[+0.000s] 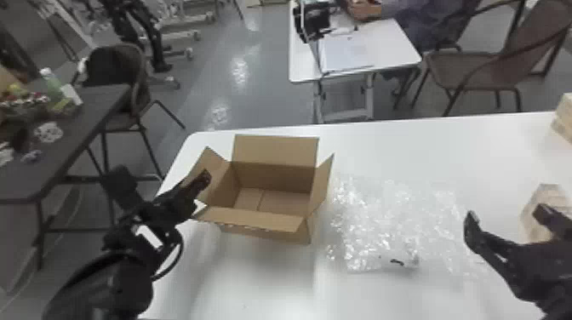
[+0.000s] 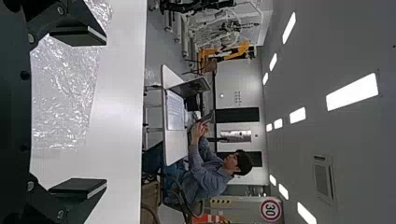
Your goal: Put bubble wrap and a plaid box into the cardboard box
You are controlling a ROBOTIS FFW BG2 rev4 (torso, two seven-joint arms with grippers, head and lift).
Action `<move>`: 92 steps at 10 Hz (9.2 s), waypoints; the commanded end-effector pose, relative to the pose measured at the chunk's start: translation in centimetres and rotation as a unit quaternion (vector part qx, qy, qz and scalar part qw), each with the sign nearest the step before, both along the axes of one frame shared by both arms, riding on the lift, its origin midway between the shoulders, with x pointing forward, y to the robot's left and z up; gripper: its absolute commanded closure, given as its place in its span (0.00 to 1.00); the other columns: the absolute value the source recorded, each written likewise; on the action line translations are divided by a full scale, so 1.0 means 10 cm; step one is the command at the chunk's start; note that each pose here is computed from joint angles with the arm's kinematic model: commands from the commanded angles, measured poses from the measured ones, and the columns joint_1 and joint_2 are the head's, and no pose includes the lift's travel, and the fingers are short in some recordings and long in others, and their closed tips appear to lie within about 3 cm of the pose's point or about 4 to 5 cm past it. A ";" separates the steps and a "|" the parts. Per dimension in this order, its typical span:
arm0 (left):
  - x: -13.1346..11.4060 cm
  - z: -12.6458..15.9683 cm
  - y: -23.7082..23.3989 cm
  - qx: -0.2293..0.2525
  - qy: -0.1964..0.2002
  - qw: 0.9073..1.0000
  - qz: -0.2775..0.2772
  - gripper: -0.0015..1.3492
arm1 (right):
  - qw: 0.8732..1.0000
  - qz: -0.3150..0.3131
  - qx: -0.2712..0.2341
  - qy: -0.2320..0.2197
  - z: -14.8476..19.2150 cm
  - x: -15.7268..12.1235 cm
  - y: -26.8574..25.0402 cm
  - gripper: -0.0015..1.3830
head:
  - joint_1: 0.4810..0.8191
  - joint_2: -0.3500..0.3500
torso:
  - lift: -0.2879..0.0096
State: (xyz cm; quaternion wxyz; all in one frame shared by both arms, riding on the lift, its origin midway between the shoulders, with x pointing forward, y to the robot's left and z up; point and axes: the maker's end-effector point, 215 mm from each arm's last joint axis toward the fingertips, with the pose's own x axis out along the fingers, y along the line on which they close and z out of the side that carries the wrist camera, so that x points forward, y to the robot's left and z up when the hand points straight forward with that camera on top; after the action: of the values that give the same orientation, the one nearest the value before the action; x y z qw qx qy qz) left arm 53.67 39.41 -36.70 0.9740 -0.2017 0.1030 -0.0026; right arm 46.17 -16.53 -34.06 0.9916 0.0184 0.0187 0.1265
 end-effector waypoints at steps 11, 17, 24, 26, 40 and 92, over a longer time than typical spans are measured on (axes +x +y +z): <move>0.20 0.92 -0.25 0.063 -0.123 0.990 -0.031 0.90 | 0.999 0.009 -0.012 0.030 0.06 0.14 0.03 0.16 | 0.63 0.81 | 0.61; 0.07 1.41 -0.35 0.217 -0.153 0.964 -0.013 0.90 | 0.991 0.047 -0.008 0.124 0.18 0.52 0.22 0.16 | 0.56 0.82 | 0.61; 0.14 1.39 -0.48 0.224 -0.149 0.963 -0.022 0.90 | 0.946 0.029 -0.009 0.323 -0.14 0.47 0.42 0.22 | 0.54 0.81 | 0.61; 0.18 1.40 -0.55 0.227 -0.149 0.962 -0.030 0.90 | 0.916 0.037 0.010 0.400 -0.34 0.35 0.61 0.22 | 0.58 0.81 | 0.61; 0.32 1.50 -0.81 0.232 -0.174 0.956 -0.047 0.90 | 0.843 -0.003 -0.014 0.538 -1.36 0.55 0.75 0.23 | 0.63 0.81 | 0.61; 0.27 1.30 -0.90 0.214 -0.171 0.960 -0.048 0.90 | 0.957 0.239 0.128 0.102 0.71 1.49 1.37 0.12 | 0.27 0.88 | 0.61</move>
State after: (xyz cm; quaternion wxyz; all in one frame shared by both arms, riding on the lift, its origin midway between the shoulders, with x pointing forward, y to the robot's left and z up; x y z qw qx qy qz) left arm 56.48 30.35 -23.68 0.9962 0.0213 -0.0576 -0.0619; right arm 62.00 -2.19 -27.98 0.9105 0.1587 0.1190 0.3627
